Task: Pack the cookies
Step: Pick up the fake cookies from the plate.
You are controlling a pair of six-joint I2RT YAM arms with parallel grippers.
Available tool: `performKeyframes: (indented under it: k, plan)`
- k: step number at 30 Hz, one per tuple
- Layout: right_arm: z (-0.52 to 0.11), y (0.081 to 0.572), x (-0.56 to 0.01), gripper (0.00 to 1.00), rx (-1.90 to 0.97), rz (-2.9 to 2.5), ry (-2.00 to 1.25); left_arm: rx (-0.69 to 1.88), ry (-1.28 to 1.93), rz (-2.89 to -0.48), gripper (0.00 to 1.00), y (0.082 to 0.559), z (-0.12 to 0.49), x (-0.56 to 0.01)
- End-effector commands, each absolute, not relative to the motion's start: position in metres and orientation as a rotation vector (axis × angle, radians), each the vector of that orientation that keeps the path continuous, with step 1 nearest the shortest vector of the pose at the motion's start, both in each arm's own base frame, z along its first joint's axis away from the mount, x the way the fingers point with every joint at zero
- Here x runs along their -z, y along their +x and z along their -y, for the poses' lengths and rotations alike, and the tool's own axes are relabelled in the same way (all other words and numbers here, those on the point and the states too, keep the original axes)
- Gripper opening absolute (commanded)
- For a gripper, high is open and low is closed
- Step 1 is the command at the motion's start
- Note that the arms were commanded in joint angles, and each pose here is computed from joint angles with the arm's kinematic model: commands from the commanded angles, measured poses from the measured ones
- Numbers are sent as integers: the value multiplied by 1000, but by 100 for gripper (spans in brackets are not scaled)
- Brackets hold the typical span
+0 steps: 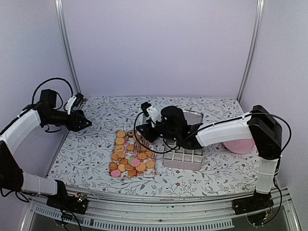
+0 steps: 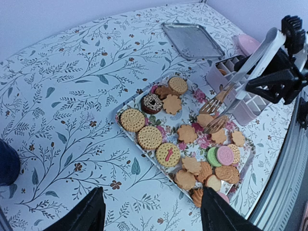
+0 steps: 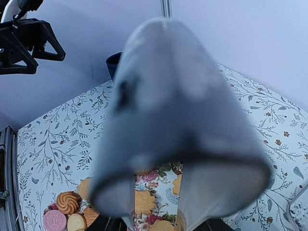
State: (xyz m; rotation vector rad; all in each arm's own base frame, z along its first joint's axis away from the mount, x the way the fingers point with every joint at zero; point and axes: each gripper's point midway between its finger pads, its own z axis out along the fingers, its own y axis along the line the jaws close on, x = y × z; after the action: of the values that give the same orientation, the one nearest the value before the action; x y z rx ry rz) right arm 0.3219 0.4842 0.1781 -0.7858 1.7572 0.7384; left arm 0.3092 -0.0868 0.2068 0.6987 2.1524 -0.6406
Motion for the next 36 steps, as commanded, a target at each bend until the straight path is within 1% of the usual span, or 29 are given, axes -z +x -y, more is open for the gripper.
performKeyframes:
  k: [1, 11, 12, 18, 20, 24, 31, 36]
  plan:
    - [-490, 331, -186, 44, -733, -1730, -758, 628, 706, -2134, 69, 307, 85, -210]
    - [-493, 328, -164, 44, -757, -1776, -771, 631, 704, -2135, 69, 307, 85, -210]
    - [-492, 329, -163, 41, -756, -1780, -769, 629, 704, -2136, 69, 307, 85, -210]
    - [-481, 334, -184, 13, -737, -1753, -717, 629, 707, -2138, 69, 306, 85, -208]
    - [-476, 337, -193, 8, -734, -1740, -699, 629, 705, -2140, 69, 307, 85, -207]
    - [-462, 342, -218, 1, -726, -1705, -659, 635, 704, -2140, 69, 306, 85, -207]
    - [-416, 344, -268, 0, -704, -1635, -579, 637, 704, -2137, 69, 307, 86, -208]
    - [-354, 355, -276, 0, -627, -1644, -494, 637, 705, -2132, 69, 307, 86, -210]
